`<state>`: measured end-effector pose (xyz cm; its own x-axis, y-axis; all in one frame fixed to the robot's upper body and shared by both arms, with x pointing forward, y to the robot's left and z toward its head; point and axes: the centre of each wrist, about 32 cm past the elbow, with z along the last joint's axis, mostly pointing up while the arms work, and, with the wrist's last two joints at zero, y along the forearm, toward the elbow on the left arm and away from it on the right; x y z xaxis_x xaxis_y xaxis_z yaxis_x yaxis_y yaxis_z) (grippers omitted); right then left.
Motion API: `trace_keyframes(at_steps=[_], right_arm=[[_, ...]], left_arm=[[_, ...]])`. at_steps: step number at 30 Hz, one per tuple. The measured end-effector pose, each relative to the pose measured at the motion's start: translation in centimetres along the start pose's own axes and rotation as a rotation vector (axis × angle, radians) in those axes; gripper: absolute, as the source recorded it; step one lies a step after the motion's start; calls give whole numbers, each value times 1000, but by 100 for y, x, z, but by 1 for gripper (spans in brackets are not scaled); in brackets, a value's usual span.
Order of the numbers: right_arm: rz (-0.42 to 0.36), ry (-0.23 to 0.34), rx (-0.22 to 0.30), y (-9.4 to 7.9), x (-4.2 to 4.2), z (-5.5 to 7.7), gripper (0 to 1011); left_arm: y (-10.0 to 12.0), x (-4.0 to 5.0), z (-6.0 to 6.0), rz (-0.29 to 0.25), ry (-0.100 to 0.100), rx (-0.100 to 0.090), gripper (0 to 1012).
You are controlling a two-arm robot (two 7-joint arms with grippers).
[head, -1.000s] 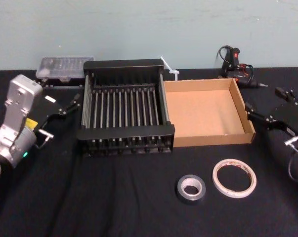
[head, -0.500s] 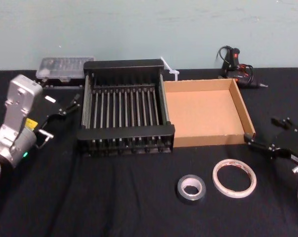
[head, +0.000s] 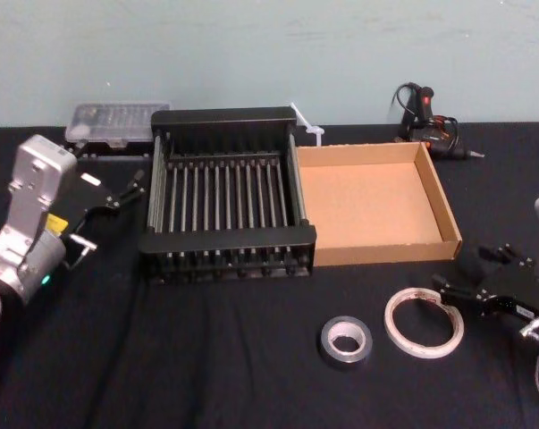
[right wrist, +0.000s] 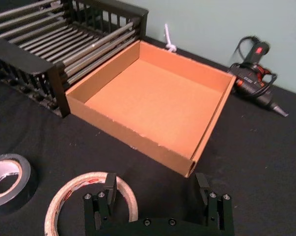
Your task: Pick up the white tape and place it into the black box , Pick up the silver tape and place it into the brown box.
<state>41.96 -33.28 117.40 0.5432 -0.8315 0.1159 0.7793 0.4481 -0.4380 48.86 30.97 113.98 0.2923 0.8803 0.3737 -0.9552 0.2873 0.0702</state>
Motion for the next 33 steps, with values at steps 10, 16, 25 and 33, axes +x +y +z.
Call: trace_keyframes(at_steps=[10,16,25,33], right_arm=[[25,8,-55,100,-13,-67,1002],[39,12,-80,169,-16,-103,1002],[53,13,-97,232,-14,-128,1002],[58,14,-109,250,-12,-139,1002]], left_arm=[[0,0,0,0,0,0,1001],[0,0,0,0,0,0,1001],[0,0,0,0,0,0,1001],[0,0,0,0,0,0,1001]])
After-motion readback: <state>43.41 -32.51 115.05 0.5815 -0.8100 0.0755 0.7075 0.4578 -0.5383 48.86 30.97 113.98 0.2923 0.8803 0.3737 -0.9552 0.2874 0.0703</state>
